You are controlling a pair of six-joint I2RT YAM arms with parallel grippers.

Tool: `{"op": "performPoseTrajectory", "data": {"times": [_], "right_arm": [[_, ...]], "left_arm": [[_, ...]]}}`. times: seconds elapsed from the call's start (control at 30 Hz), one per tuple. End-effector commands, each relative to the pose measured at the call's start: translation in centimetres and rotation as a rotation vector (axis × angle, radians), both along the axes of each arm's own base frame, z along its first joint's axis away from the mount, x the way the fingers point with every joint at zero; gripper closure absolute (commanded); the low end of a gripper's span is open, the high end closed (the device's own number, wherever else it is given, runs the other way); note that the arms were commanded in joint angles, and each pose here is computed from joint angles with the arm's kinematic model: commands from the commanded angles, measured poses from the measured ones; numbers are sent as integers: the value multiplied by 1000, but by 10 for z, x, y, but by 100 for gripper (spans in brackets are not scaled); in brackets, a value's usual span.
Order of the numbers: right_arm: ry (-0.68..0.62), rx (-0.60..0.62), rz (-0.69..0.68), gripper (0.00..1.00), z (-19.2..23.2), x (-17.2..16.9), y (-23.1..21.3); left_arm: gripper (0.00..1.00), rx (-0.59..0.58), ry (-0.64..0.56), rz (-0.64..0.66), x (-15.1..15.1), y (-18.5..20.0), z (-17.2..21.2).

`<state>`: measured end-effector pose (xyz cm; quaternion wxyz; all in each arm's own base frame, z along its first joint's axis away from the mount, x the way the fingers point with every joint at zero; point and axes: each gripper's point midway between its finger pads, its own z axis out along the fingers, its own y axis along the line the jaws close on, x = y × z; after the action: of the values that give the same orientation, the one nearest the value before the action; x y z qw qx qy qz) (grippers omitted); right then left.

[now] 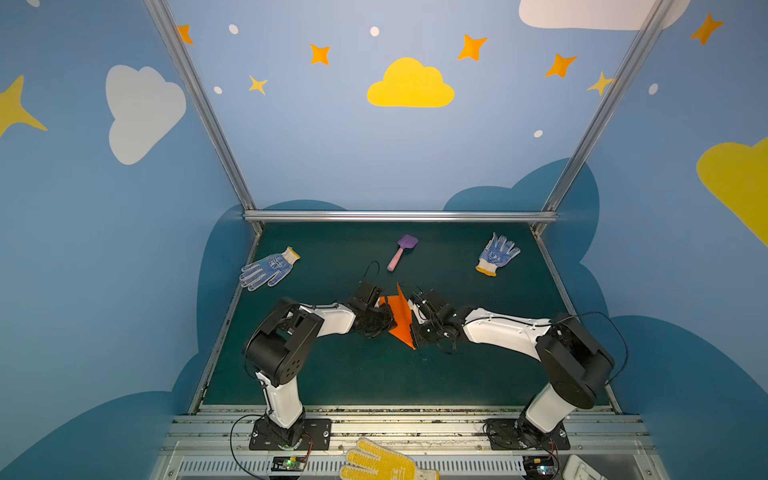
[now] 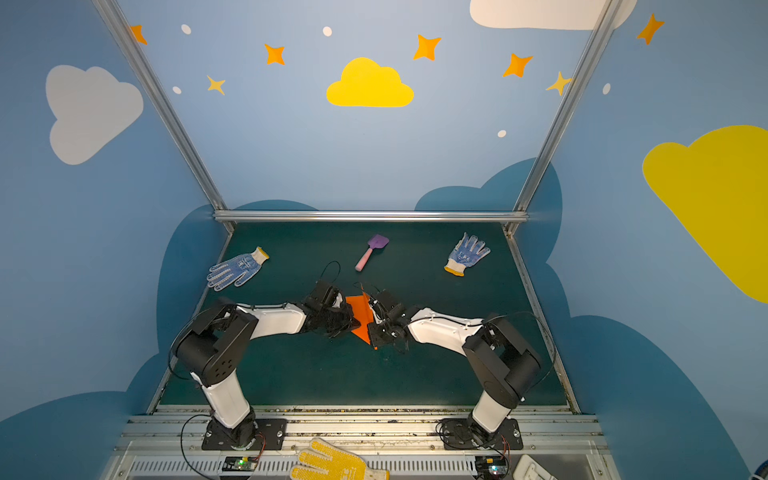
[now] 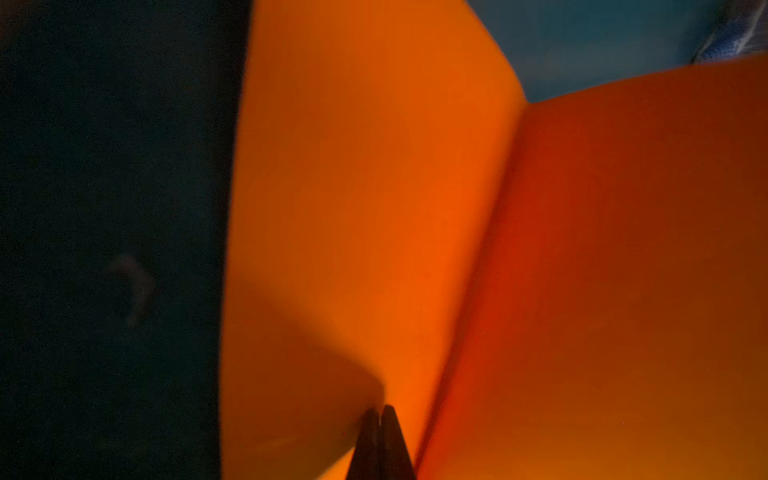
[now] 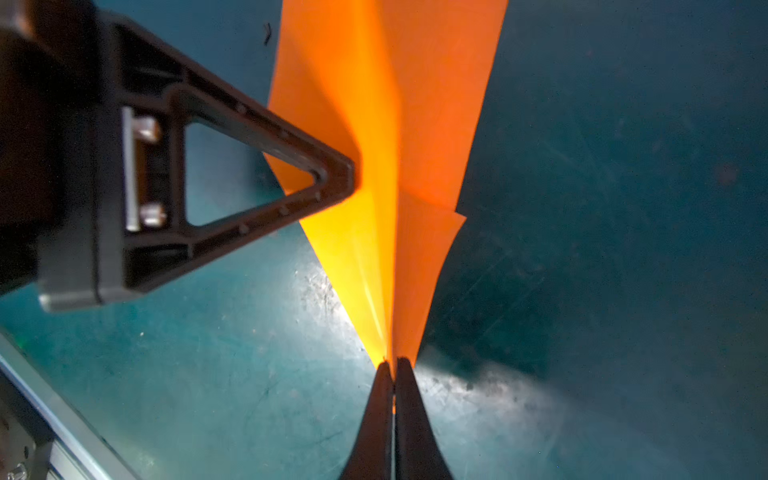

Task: Fold a paper plane with a square sheet of paper (fold left side to right side)

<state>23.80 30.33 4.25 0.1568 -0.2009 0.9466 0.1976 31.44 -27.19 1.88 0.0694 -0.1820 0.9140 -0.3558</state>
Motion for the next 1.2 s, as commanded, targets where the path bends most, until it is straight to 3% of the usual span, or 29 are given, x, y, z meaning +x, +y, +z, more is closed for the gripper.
{"op": "performPoseTrajectory", "data": {"times": [0.0, 0.1, 0.6, 0.9, 1.17], "right_arm": [[-4, -8, 9, 81, 4, 4, 5], [-16, -23, 13, 65, 3, 7, 6], [-146, -230, 107, 54, -6, 9, 13], [-219, -330, 86, 59, -11, 17, 3], [-223, -340, 88, 73, -13, 17, 2]], "left_arm": [[96, -18, -13, 5, 2, -4, -1], [96, -6, -4, 12, 0, -2, -6], [96, 4, 20, 2, -5, -1, -15], [96, 10, 20, -3, -5, -1, -16], [96, 12, 20, -6, -6, 0, -17]]}}
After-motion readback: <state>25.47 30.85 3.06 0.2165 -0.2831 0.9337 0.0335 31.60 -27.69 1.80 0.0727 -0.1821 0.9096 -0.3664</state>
